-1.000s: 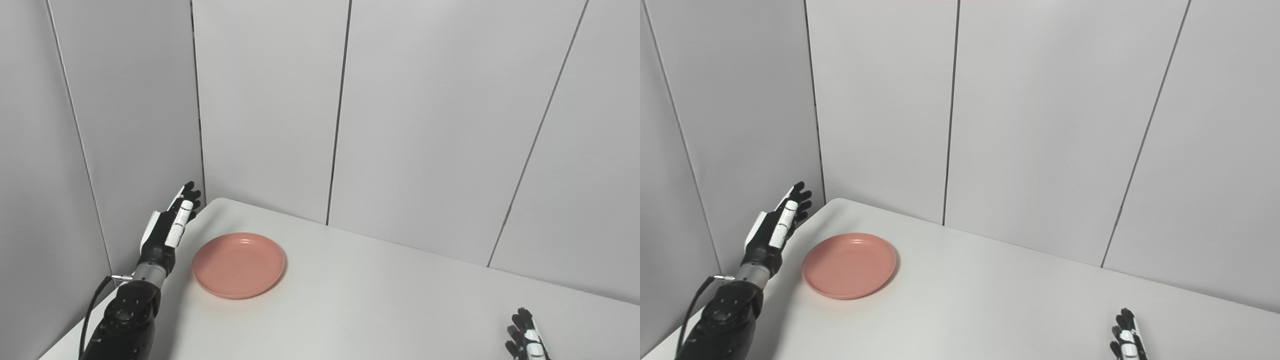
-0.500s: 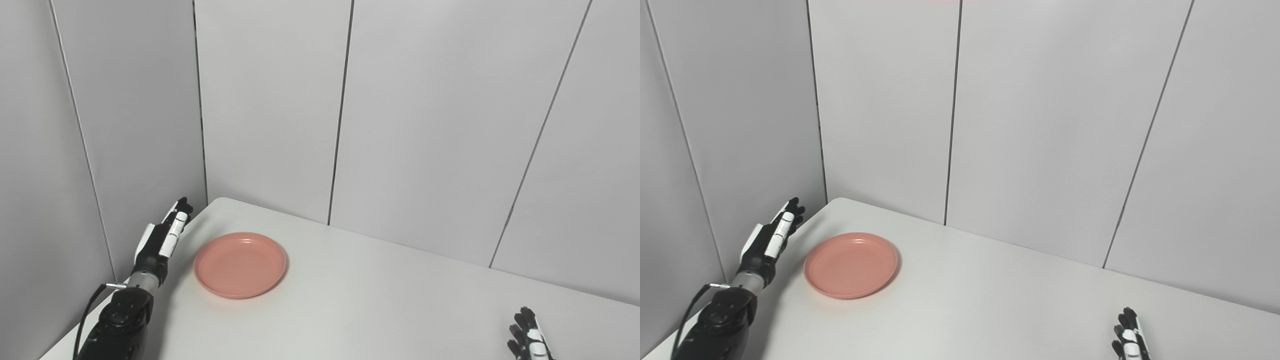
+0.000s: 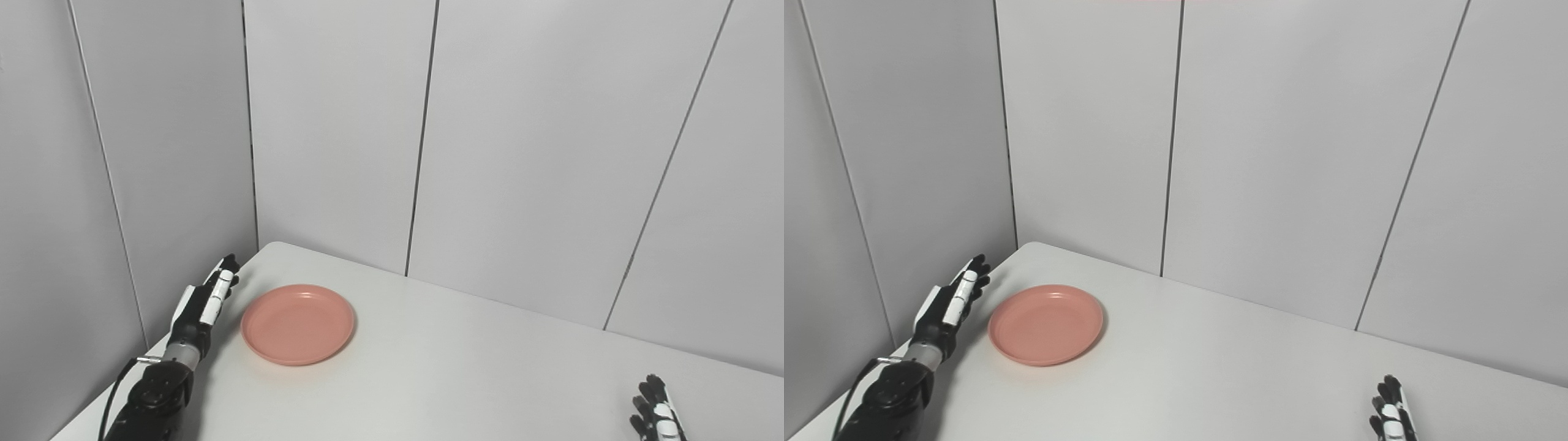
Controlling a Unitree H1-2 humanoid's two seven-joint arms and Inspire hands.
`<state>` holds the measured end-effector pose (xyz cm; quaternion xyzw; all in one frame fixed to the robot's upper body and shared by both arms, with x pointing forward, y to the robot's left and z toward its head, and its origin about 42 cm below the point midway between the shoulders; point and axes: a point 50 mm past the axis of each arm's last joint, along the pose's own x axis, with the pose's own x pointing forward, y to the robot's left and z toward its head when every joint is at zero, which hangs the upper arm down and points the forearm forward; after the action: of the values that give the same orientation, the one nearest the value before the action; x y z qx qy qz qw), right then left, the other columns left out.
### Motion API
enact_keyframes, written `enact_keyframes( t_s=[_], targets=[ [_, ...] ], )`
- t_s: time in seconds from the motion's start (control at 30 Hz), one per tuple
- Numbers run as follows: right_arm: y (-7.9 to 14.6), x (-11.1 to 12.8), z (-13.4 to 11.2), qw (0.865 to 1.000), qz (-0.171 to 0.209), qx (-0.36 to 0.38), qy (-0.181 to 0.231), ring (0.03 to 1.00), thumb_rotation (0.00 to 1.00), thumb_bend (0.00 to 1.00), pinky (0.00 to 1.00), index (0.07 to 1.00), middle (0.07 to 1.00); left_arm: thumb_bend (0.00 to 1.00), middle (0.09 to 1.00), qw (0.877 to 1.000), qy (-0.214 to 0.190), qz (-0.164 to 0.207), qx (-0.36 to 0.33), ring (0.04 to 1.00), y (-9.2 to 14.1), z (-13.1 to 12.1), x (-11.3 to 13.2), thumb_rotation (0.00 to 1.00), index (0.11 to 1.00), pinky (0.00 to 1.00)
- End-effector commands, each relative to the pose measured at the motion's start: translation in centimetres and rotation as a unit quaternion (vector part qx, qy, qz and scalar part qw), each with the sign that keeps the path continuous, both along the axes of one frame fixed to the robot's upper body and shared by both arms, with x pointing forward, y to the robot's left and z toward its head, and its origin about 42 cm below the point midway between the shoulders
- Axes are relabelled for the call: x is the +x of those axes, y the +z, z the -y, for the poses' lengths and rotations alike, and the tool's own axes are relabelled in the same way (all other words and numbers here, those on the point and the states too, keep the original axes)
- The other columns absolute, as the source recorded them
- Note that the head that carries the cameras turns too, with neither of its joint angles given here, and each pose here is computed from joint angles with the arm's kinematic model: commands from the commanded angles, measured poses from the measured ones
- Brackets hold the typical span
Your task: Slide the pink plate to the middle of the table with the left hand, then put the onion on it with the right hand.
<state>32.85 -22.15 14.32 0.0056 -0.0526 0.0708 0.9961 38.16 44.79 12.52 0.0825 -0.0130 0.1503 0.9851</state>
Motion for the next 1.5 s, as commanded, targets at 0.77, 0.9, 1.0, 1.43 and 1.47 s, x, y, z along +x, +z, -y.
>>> enact_keyframes(
  t_s=[0.77, 0.9, 1.0, 1.43, 1.47],
  targets=[
    [2.4, -0.1, 0.0, 1.000, 0.025, 0.006, 0.005, 1.000, 1.00, 0.22, 1.00, 1.000, 1.000, 0.66, 0.991, 0.999, -0.013, 0.031, -0.004, 1.000, 1.6, 2.3, 2.6, 1.00, 0.990, 1.00],
    [2.4, -0.1, 0.0, 1.000, 0.025, 0.008, 0.006, 1.000, 1.00, 0.22, 1.00, 1.000, 1.000, 0.65, 0.990, 1.000, -0.013, 0.027, -0.006, 1.000, 1.3, 2.6, 2.7, 1.00, 0.990, 1.00],
    [2.5, -0.1, -0.1, 1.000, 0.026, 0.007, 0.006, 1.000, 1.00, 0.22, 1.00, 1.000, 1.000, 0.63, 0.987, 1.000, -0.014, 0.026, -0.007, 0.994, 1.2, 3.0, 2.7, 1.00, 0.982, 1.00],
    [2.5, -0.2, 0.0, 1.000, 0.026, 0.008, 0.008, 1.000, 1.00, 0.24, 1.00, 1.000, 1.000, 0.61, 0.964, 0.999, -0.028, 0.024, 0.004, 0.965, 0.8, 4.6, 2.8, 1.00, 0.972, 1.00],
    [2.4, -0.1, 0.0, 1.000, 0.027, 0.007, 0.008, 1.000, 1.00, 0.24, 1.00, 1.000, 1.000, 0.61, 0.964, 0.999, -0.030, 0.027, -0.001, 0.964, 0.8, 4.8, 2.9, 1.00, 0.970, 0.99]
  ],
)
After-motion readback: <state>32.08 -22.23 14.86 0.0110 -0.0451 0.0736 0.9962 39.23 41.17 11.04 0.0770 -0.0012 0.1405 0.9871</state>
